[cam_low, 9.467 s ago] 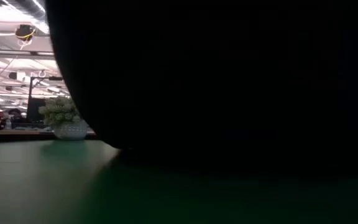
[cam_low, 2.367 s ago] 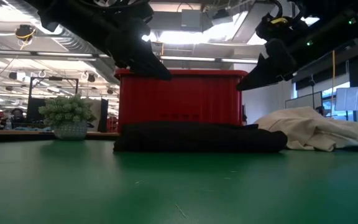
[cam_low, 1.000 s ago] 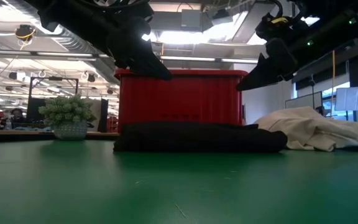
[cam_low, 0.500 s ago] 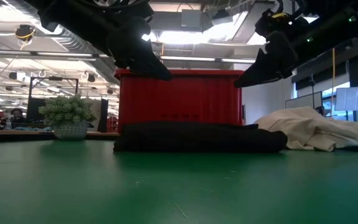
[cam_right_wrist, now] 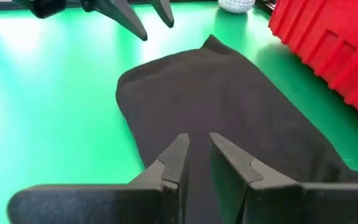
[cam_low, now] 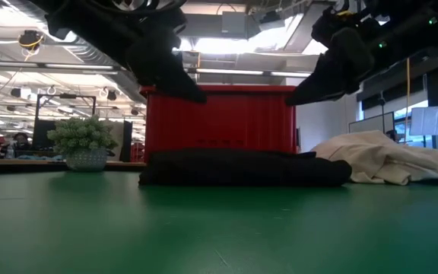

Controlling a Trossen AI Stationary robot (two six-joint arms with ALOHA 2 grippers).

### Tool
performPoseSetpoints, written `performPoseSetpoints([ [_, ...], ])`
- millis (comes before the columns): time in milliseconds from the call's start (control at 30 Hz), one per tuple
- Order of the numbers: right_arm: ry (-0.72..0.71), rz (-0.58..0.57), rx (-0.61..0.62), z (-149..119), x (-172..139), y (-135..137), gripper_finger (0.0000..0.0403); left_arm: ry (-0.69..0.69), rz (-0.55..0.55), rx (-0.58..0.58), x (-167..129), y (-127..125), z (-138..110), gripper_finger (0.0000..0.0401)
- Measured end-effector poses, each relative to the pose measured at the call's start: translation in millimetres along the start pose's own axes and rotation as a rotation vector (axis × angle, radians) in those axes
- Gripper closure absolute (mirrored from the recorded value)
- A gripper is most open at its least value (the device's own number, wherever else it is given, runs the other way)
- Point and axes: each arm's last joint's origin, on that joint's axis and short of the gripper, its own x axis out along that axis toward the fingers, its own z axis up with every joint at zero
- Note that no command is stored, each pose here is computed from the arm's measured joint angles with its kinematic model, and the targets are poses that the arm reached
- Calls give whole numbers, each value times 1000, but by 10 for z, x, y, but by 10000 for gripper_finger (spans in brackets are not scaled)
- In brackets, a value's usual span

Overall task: Fold laundry
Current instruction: Move the folded black shirt to the bottom right of the table

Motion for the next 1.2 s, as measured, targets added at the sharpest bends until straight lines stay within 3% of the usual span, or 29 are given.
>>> performPoseSetpoints([
  [167,20,-11,26,18,67,-48,343,5,-11,36,-30,-14,2,280],
  [267,31,28,29,86,138,-37,343,-58,-37,84,-213,-29,152,287],
  [467,39,51,-74,188,285,47,343,-148,-24,50,-468,49,327,318],
  [567,41,38,-93,243,374,49,343,-116,-30,81,-494,49,295,345],
  [700,144,30,-109,221,505,14,355,20,57,163,-526,99,145,392],
  [833,244,-8,-121,165,551,1,397,2,116,83,-756,219,194,398],
  [967,228,-51,-120,181,548,-18,393,-26,116,35,-832,260,222,399],
  [1200,291,-98,-63,84,666,-156,400,25,145,32,-719,279,165,400],
])
